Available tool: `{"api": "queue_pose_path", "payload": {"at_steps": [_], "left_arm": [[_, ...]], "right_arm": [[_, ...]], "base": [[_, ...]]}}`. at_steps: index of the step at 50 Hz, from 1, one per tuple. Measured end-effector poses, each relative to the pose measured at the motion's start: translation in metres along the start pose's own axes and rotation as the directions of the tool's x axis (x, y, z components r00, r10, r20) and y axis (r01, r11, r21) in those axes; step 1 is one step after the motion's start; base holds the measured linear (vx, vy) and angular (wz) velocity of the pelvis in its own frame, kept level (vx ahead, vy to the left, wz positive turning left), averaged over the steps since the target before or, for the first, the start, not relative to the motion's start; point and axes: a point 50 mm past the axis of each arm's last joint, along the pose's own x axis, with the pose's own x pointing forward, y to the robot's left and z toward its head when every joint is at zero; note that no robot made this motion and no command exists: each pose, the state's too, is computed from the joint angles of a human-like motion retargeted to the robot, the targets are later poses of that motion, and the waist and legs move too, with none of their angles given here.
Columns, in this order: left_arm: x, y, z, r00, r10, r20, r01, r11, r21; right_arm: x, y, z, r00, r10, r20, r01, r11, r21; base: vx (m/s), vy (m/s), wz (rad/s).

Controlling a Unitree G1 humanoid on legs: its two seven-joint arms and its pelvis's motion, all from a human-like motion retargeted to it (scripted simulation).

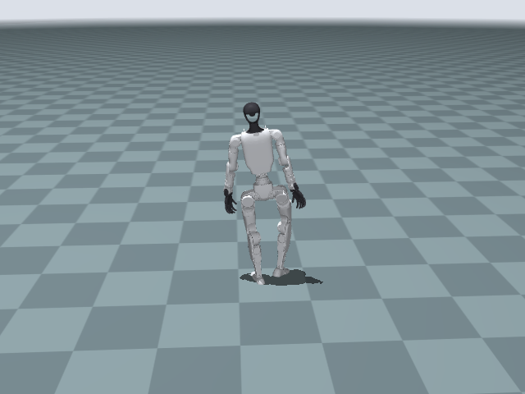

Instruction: Walk run

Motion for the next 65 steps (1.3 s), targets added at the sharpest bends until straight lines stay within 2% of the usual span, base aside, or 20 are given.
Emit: {"api": "queue_pose_path", "payload": {"at_steps": [5,10,15,21,25,30,35,40,44,50,52,55,57,60,62,65], "left_arm": [[-0.009,0.041,0.048,0.981,0.070,0.181,-0.091,0.989,0.116],[-0.015,0.050,0.066,0.954,0.120,0.274,-0.162,0.977,0.137],[-0.005,0.021,0.037,0.974,0.069,0.217,-0.081,0.996,0.045],[0.001,-0.043,-0.027,0.996,-0.089,-0.023,0.088,0.995,-0.044],[-0.003,-0.065,-0.054,0.975,-0.185,-0.119,0.180,0.982,-0.052],[-0.007,-0.087,-0.070,0.964,-0.216,-0.154,0.201,0.974,-0.103],[-0.011,-0.111,-0.076,0.942,-0.288,-0.174,0.263,0.953,-0.154],[-0.011,-0.122,-0.067,0.912,-0.374,-0.166,0.355,0.925,-0.133],[-0.009,-0.111,-0.065,0.905,-0.392,-0.163,0.385,0.920,-0.072],[-0.004,-0.085,-0.056,0.957,-0.246,-0.155,0.234,0.968,-0.093],[-0.002,-0.077,-0.048,0.967,-0.227,-0.116,0.211,0.968,-0.134],[0.000,-0.061,-0.035,0.979,-0.195,-0.053,0.181,0.964,-0.197],[0.001,-0.046,-0.030,0.988,-0.151,-0.035,0.141,0.968,-0.205],[-0.001,-0.009,-0.020,1.000,-0.026,-0.015,0.023,0.985,-0.173],[-0.003,0.013,-0.010,0.999,0.052,-0.001,-0.052,0.990,-0.130],[-0.007,0.038,0.007,0.991,0.121,0.052,-0.116,0.990,-0.083]], "right_arm": [[-0.009,0.027,-0.017,0.990,0.121,-0.076,-0.123,0.992,-0.021],[-0.016,0.044,-0.028,0.963,0.247,-0.110,-0.256,0.964,-0.071],[-0.014,0.037,-0.032,0.969,0.212,-0.127,-0.226,0.969,-0.104],[-0.009,0.024,-0.026,0.978,0.169,-0.124,-0.167,0.986,0.021],[0.001,-0.006,-0.007,0.992,0.098,-0.077,-0.094,0.994,0.055],[0.010,-0.066,0.026,0.994,-0.111,-0.011,0.111,0.994,-0.019],[0.008,-0.120,0.071,0.947,-0.282,0.156,0.290,0.957,-0.027],[-0.002,-0.147,0.106,0.873,-0.386,0.299,0.391,0.919,0.045],[-0.005,-0.138,0.114,0.848,-0.394,0.354,0.394,0.916,0.073],[0.003,-0.083,0.086,0.926,-0.255,0.279,0.262,0.965,0.014],[0.005,-0.062,0.065,0.954,-0.232,0.190,0.226,0.973,0.055],[0.004,-0.046,0.043,0.956,-0.290,0.037,0.278,0.941,0.192],[0.003,-0.040,0.038,0.957,-0.289,0.007,0.276,0.921,0.276],[0.003,-0.027,0.029,0.982,-0.189,-0.018,0.182,0.908,0.378],[0.002,-0.015,0.020,0.996,-0.089,-0.030,0.094,0.924,0.371],[0.000,-0.003,0.004,0.998,-0.033,-0.058,0.050,0.947,0.319]], "base": [[0.57,-0.06,0.32],[0.82,-0.09,0.10],[0.88,-0.09,0.50],[0.94,-0.10,0.43],[0.72,-0.11,0.17],[0.63,-0.11,-0.21],[0.67,-0.08,-0.39],[0.74,-0.01,-0.43],[0.91,0.00,-0.26],[0.89,0.00,-0.57],[0.89,0.08,-0.77],[0.78,0.11,-0.89],[0.66,0.08,-0.36],[0.61,0.05,0.38],[0.62,0.01,0.62],[0.74,-0.04,0.44]]}}
